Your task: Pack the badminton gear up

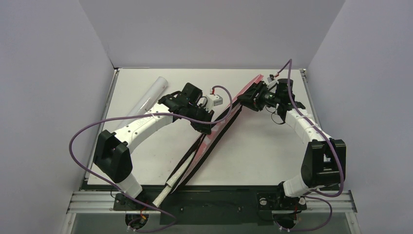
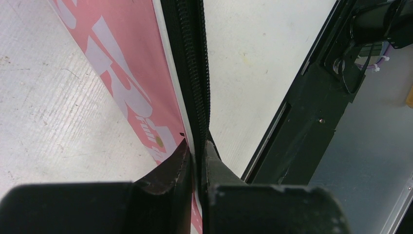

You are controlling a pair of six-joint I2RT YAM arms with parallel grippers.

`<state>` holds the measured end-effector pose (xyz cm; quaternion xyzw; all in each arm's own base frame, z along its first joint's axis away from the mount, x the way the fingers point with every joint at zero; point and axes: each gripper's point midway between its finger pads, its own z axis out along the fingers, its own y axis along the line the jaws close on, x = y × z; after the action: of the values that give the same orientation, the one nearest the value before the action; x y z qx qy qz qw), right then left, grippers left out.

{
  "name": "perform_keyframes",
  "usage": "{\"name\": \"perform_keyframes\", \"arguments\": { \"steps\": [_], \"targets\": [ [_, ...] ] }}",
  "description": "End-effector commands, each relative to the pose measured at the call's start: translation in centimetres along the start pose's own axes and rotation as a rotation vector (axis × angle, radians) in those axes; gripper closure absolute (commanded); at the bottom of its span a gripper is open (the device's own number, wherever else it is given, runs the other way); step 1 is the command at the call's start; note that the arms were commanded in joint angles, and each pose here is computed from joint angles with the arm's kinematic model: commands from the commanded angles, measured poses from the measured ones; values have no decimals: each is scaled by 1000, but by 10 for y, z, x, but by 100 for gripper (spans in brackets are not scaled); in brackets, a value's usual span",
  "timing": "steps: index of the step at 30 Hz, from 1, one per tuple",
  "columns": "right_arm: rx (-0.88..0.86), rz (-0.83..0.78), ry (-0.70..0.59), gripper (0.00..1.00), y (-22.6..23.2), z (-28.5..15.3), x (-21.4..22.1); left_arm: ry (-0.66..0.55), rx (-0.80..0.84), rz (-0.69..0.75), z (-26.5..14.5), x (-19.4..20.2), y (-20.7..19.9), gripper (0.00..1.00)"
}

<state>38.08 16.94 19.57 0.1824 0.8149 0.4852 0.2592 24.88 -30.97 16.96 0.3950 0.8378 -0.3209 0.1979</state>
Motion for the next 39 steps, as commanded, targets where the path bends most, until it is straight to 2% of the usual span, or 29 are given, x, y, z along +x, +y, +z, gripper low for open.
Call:
{"name": "perform_keyframes", "arguments": {
  "steps": [1, 10, 23, 30, 36, 39],
  "targets": [
    [-86, -69, -42, 63, 28, -10, -13, -140, 66, 93, -31, -40, -28, 100],
    [-116, -82, -36, 70, 40, -17, -13, -141, 63, 95, -30, -40, -27, 100],
    [-94, -99, -40, 74, 44, -29, -7, -138, 61, 93, -27, -39, -25, 100],
    [-82, -80, -34, 84, 38, -25, -7, -142, 60, 93, -29, -40, -26, 100],
    [-70, -62, -32, 100, 33, -23, -6, -142, 52, 93, -29, -40, -24, 100],
    [-62, -57, -34, 100, 31, -22, -4, -144, 49, 94, -29, -41, -24, 100]
  ]
}}
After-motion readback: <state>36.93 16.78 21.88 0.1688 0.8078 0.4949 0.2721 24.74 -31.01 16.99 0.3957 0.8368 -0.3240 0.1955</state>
